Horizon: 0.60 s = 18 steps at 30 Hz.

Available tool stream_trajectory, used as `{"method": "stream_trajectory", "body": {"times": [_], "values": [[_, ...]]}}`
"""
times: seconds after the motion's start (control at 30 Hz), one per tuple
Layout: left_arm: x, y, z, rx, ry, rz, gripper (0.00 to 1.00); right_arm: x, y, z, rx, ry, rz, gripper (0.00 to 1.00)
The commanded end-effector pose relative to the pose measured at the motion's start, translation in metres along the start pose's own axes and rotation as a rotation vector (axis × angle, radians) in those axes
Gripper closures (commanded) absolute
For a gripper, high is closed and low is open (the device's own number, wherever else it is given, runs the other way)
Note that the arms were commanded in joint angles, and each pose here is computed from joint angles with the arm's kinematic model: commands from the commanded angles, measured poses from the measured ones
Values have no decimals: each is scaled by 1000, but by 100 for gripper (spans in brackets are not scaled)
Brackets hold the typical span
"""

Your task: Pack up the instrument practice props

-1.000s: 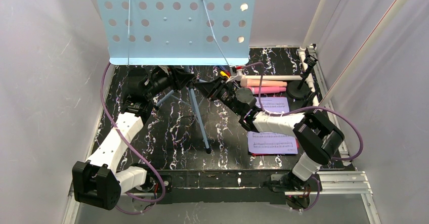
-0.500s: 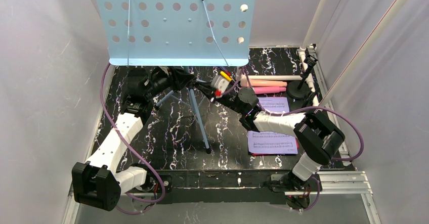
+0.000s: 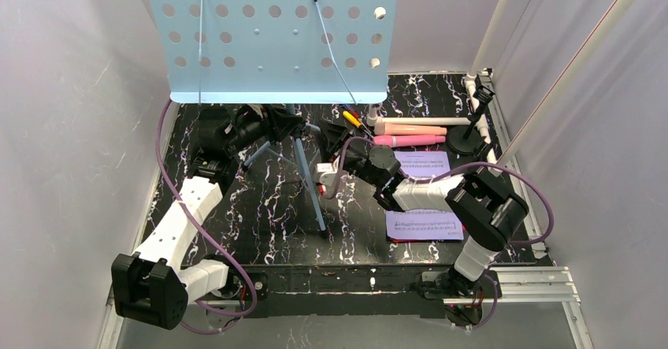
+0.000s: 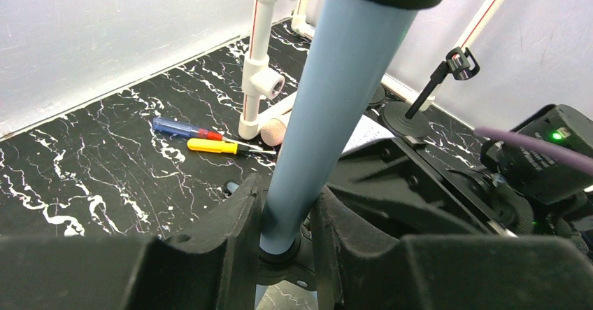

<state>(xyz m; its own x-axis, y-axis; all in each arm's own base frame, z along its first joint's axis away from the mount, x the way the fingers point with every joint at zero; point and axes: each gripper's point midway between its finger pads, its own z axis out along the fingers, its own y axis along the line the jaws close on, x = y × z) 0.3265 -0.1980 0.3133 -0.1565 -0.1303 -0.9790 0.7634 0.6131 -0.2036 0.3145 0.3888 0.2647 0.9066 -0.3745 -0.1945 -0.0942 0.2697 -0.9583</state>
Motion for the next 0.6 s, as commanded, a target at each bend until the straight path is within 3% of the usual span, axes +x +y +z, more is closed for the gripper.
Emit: {"method": "stream_trajectory", "body": {"times": [0.0,0.07,0.23,0.4,0.57], "values": [[-2,-30,-7,94,26,-66,100,2,-32,-15,101,51,320,43],[-2,-30,-7,95,28,-67,100,-2,-36,-19,134,58,554,32],[-1,-30,-7,97,31,-70,100,-10,-59,-25,286,46,1096,22],[-1,-30,-7,98,31,-68,100,-8,-77,-22,476,22,1634,22],[-2,-31,-8,98,27,-64,100,-13,-70,-4,493,-15,1971,32]]}}
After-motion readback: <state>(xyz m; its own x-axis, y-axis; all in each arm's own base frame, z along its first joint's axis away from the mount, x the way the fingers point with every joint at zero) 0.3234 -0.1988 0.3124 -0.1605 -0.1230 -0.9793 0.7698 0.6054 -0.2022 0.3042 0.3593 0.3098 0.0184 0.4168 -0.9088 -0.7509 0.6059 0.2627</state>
